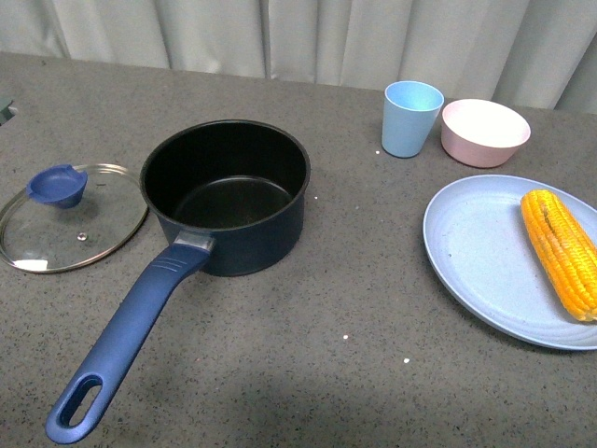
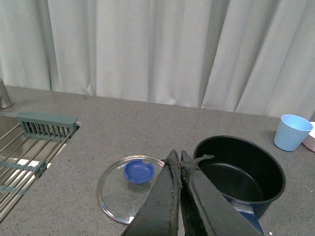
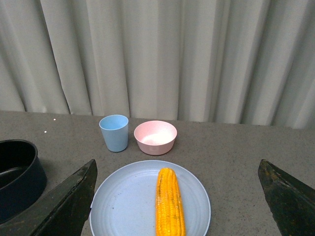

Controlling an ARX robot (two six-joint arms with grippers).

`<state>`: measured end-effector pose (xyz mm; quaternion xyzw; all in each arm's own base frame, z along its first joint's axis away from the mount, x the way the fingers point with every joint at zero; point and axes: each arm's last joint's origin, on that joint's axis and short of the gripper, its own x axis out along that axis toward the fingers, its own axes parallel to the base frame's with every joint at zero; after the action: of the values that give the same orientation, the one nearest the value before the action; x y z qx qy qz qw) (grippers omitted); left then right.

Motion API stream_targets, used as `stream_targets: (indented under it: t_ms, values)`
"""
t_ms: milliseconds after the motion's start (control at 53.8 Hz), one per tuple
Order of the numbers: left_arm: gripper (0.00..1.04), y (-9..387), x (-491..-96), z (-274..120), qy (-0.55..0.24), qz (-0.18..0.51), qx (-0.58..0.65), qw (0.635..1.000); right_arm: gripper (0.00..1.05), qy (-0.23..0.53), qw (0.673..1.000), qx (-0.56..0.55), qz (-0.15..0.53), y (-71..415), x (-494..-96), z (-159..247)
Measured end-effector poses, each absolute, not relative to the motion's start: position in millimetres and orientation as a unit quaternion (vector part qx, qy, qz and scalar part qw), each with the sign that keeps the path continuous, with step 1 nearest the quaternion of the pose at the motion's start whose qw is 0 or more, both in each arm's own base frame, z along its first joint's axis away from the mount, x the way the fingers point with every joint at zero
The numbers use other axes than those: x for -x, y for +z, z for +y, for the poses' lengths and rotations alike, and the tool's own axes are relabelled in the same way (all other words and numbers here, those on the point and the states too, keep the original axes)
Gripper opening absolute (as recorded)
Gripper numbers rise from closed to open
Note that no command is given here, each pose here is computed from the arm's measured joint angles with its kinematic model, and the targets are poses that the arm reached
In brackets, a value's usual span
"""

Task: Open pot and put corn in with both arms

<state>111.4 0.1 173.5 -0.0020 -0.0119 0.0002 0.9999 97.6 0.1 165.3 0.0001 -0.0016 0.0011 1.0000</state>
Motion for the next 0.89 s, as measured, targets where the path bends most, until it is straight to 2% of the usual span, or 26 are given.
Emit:
stream_targets:
  t_ms: [298,521,614,707,893]
  values:
    - [0.04,168.5,-100.9,0.0,0.000,0.005,0.002,1.000,0.96,0.001,1.000,0.000,-0.002,165.3,-97.6,0.1]
    - [0.04,170.0,-96.8,0.0,0.000,-0.008,0.002,1.000,0.96,0.001,1.000,0.000,-0.002,165.3,-97.6,0.1]
    - [0.20,170.0,-96.8,0.0,0.000,-0.008,0.002,1.000,0.96,0.002,1.000,0.000,-0.001,165.2,-97.6,0.1]
    - [0.34,170.0,-96.8,0.0,0.000,-0.008,0.002,1.000,0.96,0.034,0.997,0.029,0.066,164.7,-101.8,1.2]
    - [0.72,170.0,-96.8,0.0,0.000,-0.008,0.002,1.000,0.96,0.056,0.988,0.045,0.135,178.1,-150.7,5.2]
